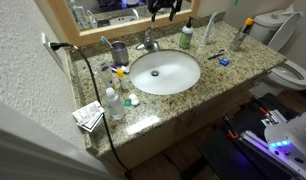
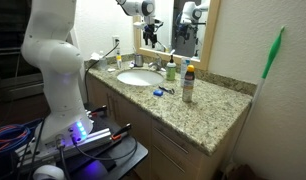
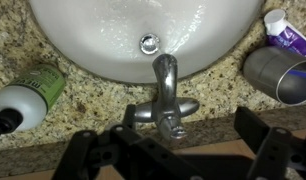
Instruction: Push the faucet handle downwards
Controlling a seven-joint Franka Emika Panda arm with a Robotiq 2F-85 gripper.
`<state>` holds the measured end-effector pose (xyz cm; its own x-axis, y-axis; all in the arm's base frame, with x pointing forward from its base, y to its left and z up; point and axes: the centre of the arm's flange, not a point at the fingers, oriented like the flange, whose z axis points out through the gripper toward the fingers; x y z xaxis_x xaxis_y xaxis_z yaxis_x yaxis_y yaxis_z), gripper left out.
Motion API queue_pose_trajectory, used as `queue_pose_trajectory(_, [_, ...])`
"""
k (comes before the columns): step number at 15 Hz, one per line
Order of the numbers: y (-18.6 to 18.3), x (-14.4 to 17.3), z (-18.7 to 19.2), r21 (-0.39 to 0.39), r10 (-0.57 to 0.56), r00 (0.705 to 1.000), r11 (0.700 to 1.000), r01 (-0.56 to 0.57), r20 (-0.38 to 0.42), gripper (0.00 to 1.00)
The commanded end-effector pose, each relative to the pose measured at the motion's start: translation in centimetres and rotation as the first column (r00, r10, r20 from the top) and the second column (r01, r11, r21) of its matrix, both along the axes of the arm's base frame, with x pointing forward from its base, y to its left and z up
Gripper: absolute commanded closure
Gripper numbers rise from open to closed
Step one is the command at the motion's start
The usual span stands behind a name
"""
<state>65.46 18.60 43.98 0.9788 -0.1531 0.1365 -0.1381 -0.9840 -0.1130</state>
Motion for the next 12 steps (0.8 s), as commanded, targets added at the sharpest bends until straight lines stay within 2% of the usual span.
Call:
queue_pose_trajectory(1, [-0.1,0.5,1.0,0.0,-0.023,1.0,1.0,0.023,-0.01,0.0])
queue_pose_trajectory(5, [-0.2,1.6,1.8,0.003,-0.051,0.999,0.999,0.051,-0.018,0.0])
queue_pose_trajectory(6, [-0.3,2.6,0.9,0.022,-0.046,0.998,0.999,0.047,-0.037,0.0])
queue_pose_trajectory(9, [-0.1,5.4,0.0,0.118,0.005,1.0,0.993,-0.002,-0.018,0.0])
queue_pose_trajectory(12, [0.1,7.5,-1.3,0.059,-0.034,0.999,0.998,0.036,-0.04,0.0])
